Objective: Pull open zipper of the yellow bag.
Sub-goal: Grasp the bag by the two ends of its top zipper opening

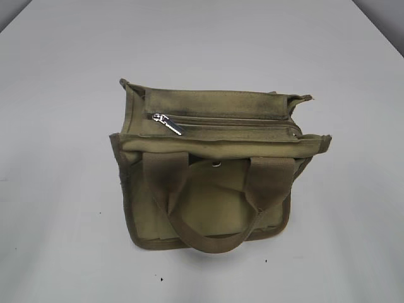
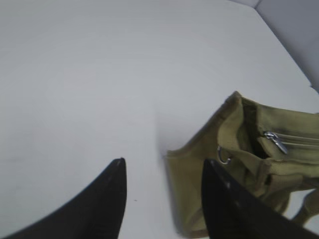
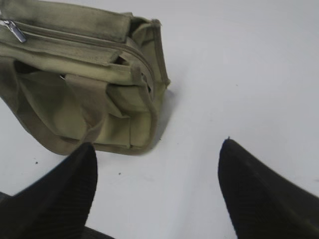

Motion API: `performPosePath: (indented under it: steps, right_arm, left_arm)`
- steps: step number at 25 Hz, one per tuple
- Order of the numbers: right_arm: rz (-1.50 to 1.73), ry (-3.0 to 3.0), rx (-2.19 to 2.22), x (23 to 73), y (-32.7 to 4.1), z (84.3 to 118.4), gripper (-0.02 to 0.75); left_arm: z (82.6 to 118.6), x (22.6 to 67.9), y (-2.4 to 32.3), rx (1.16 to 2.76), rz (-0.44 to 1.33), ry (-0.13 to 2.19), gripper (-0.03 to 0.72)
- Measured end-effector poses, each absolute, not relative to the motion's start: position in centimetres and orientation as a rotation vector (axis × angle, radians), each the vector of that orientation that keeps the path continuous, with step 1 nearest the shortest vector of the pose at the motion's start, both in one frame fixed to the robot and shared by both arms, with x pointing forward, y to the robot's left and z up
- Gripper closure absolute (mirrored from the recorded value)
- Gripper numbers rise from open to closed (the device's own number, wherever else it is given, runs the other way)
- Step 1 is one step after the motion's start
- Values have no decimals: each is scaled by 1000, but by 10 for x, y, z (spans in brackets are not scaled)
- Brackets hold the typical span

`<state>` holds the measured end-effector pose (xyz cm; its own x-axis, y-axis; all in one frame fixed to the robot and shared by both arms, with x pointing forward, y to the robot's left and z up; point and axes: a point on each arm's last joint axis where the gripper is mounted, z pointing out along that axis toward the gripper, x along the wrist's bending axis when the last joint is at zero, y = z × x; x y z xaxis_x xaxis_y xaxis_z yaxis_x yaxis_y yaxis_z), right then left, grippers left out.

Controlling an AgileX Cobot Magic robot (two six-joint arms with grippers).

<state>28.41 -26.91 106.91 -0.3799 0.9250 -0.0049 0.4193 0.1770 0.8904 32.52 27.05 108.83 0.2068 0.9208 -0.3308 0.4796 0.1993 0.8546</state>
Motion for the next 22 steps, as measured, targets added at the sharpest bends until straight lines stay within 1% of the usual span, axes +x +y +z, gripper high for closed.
performPosePath:
  steps: [4,6,9,13,18,22]
  right_arm:
    - [1248,1927,1223,307,-261,1074,155]
    - [1256,1979,1194,322,-256,1074,155]
    - [1223,2103,1118,345,-247,1075,155]
    - [1128,2292,1023,386,-230,1072,155]
    - [1083,2411,935,428,-209,1076,155]
    - [1063,2478,856,458,-186,1080,155]
  left_arm:
    - [1073,368,256,1520,265,1457,307]
    - [1062,394,249,1571,100,1501,307]
    - [1061,421,241,1611,-62,1522,307]
    - [1067,454,227,1655,-155,1485,307]
    - [1074,472,193,1718,-245,1392,307]
    - [1069,486,172,1722,-323,1399,307]
